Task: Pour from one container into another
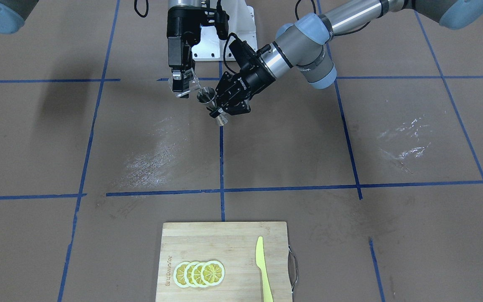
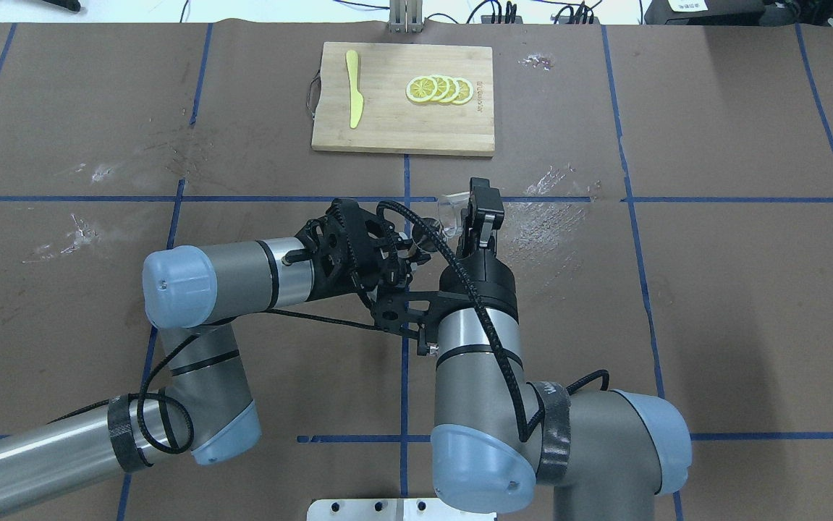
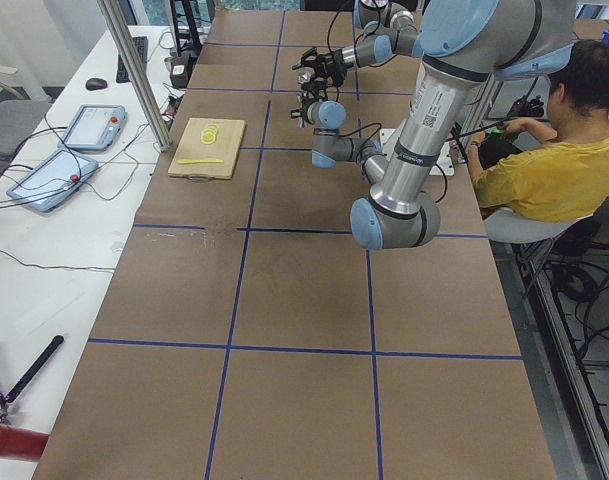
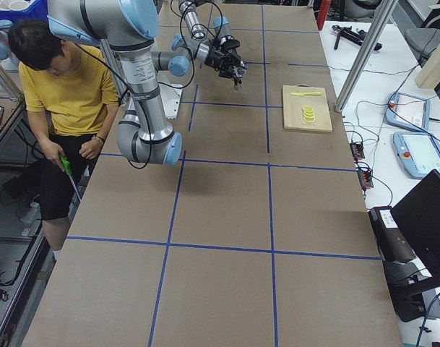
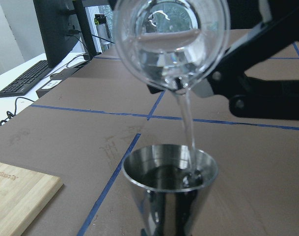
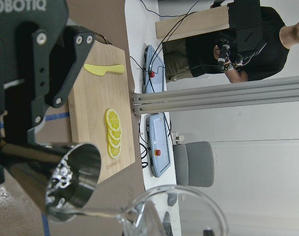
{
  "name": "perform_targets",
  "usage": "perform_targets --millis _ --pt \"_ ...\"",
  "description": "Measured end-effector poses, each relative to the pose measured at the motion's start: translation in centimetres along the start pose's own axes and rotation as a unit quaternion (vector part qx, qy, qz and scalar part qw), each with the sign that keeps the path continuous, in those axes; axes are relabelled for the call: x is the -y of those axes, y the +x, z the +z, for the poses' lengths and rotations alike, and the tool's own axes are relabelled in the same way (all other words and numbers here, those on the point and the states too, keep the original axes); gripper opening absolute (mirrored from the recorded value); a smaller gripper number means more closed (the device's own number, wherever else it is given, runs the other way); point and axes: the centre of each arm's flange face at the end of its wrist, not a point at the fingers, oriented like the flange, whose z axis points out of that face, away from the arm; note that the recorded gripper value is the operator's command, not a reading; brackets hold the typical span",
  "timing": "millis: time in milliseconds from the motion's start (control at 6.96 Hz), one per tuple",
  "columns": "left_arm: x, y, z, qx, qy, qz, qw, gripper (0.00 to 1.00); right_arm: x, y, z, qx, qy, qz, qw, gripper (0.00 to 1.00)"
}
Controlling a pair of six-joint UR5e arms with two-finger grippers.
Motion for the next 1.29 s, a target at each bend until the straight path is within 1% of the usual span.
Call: perform_targets --millis 431,719,862,1006,1150,1294 --pt "0.0 0.1 0.0 -0.001 0.0 0.0 1.0 0.0 0.5 0.3 -0.3 0.001 0.003 0.005 1.0 0.0" --pt "-0.1 0.2 0.0 -0.002 0.001 0.0 1.0 0.0 0.9 1.2 -0.7 0.004 0.01 0.023 0.9997 0.0" --pt "-0.1 0.2 0.0 -0.002 0.001 0.0 1.0 0.0 0.9 2.2 -1.3 0.007 0.017 0.04 0.999 0.0" --pt "-0.2 0.2 -0.1 -0.002 0.001 0.0 1.0 0.0 0.8 3.2 -1.8 0.015 0.024 0.067 0.9973 0.0" --pt "-0.2 0.2 -0.1 -0.002 0.002 0.0 1.0 0.0 0.7 4.0 -2.2 0.025 0.034 0.105 0.9936 0.0" --pt "-0.2 0.2 -0.1 -0.003 0.002 0.0 1.0 0.0 0.8 4.6 -2.4 0.035 0.046 0.146 0.9876 0.0"
